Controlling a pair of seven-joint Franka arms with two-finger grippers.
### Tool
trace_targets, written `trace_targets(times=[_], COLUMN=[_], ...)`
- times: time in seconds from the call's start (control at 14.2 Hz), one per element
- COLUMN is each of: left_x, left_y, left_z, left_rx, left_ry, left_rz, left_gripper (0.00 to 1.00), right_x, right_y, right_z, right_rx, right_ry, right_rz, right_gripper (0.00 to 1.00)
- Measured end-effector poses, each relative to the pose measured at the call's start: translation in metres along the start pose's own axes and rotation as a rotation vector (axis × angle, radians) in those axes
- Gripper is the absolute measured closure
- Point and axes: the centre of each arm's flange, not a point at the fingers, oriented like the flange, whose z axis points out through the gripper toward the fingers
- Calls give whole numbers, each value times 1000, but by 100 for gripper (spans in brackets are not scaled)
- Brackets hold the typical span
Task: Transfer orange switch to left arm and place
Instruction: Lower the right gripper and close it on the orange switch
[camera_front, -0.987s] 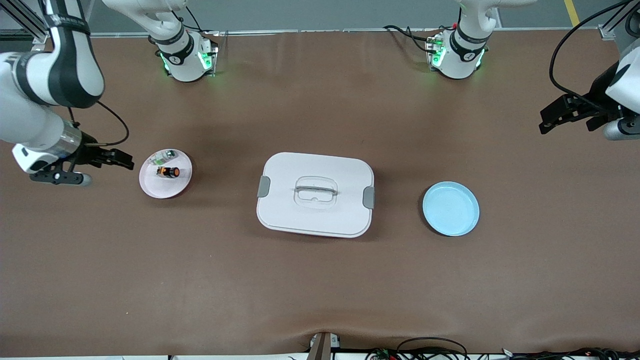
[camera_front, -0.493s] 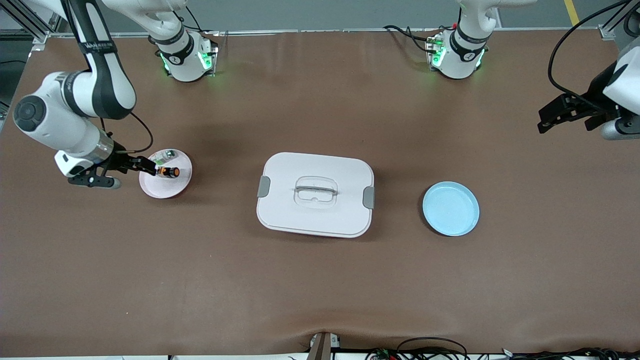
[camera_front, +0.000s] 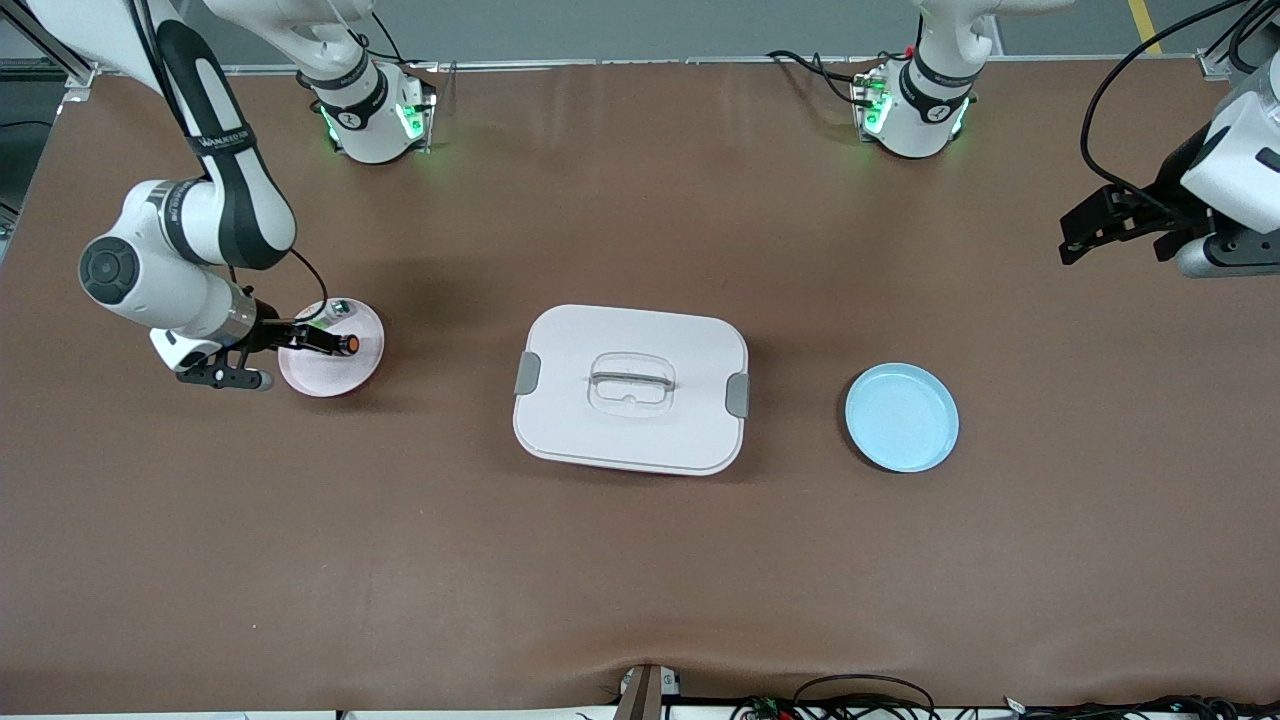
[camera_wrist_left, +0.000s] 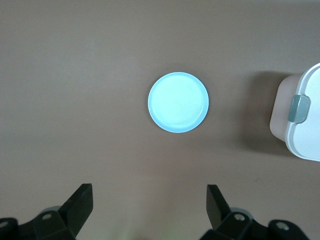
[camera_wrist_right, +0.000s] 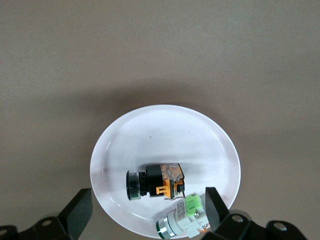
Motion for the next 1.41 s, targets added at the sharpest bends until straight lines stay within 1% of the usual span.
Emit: trace_targets(times=[0.42, 0.7, 1.06, 1.41], left_x=[0, 0, 0, 0], left_y=[-1, -2, -2, -1], left_z=[-1, -1, -1, -1], left_rx=[0, 0, 0, 0], left_ry=[1, 1, 2, 2], left_rz=[-2, -3, -3, -2], left_gripper=[0, 0, 0, 0], right_x=[-11, -15, -11, -9], right_y=[2, 4, 5, 4], right_z=[24, 41, 58, 72], right_rx=[-4, -8, -13, -16], right_ry=[-31, -27, -9, -6], right_rz=[-24, -27, -27, -29], right_gripper=[0, 0, 0, 0])
